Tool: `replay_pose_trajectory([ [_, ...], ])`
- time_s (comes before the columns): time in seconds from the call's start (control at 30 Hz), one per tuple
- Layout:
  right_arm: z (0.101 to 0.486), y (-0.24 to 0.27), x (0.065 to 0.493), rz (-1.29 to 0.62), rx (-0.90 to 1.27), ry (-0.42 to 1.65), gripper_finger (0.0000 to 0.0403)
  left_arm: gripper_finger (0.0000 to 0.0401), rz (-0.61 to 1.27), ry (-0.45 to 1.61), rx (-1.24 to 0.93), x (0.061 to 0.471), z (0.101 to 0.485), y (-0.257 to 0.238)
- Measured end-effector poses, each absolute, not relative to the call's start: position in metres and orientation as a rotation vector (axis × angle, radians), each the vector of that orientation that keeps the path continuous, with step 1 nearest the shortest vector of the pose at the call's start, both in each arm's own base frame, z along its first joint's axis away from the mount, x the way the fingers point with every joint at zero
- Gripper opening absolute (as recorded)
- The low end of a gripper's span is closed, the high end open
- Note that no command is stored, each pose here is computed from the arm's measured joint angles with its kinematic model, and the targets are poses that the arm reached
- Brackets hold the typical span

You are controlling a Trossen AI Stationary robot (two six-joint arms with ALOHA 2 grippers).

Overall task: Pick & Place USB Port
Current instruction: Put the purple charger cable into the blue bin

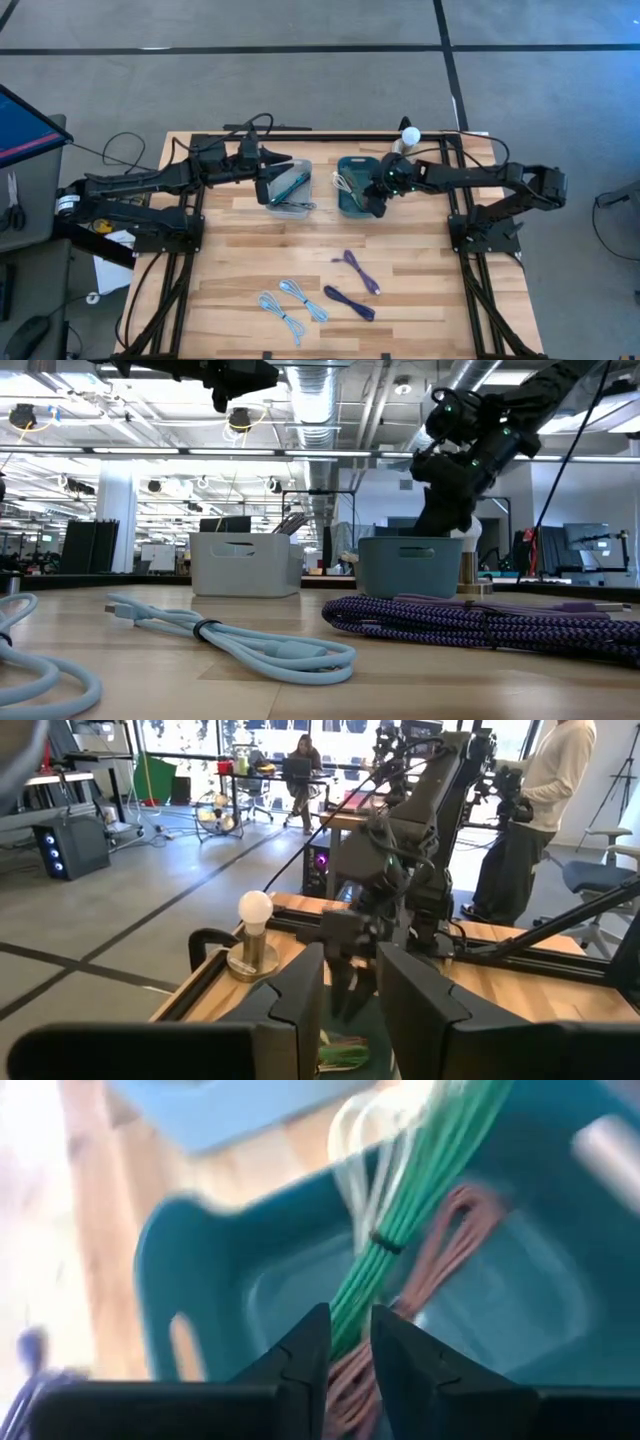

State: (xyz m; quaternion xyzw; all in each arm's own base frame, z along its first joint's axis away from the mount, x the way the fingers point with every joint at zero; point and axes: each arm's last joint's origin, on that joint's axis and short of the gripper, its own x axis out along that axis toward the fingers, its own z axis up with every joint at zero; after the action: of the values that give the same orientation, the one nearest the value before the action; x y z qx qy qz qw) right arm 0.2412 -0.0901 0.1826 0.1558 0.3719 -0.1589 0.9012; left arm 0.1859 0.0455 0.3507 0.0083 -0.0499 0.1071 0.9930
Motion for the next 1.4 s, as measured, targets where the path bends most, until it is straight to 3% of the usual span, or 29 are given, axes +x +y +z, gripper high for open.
replay_pose_trajectory([
  [0.33, 0.198, -0.083, 0.241, -0.327, 0.287, 0.712, 0.0076, 0.0095, 0.215, -0.069, 0.012, 0.186, 0.348, 0.046],
  [0.77, 0.206, -0.051, 0.251, -0.112, 0.207, 0.661, 0.0076, 0.0095, 0.215, -0.065, 0.011, 0.186, 0.347, 0.046],
  [1.4, 0.209, -0.049, 0.254, -0.102, 0.201, 0.626, 0.0076, 0.0095, 0.215, -0.072, 0.012, 0.186, 0.348, 0.046],
])
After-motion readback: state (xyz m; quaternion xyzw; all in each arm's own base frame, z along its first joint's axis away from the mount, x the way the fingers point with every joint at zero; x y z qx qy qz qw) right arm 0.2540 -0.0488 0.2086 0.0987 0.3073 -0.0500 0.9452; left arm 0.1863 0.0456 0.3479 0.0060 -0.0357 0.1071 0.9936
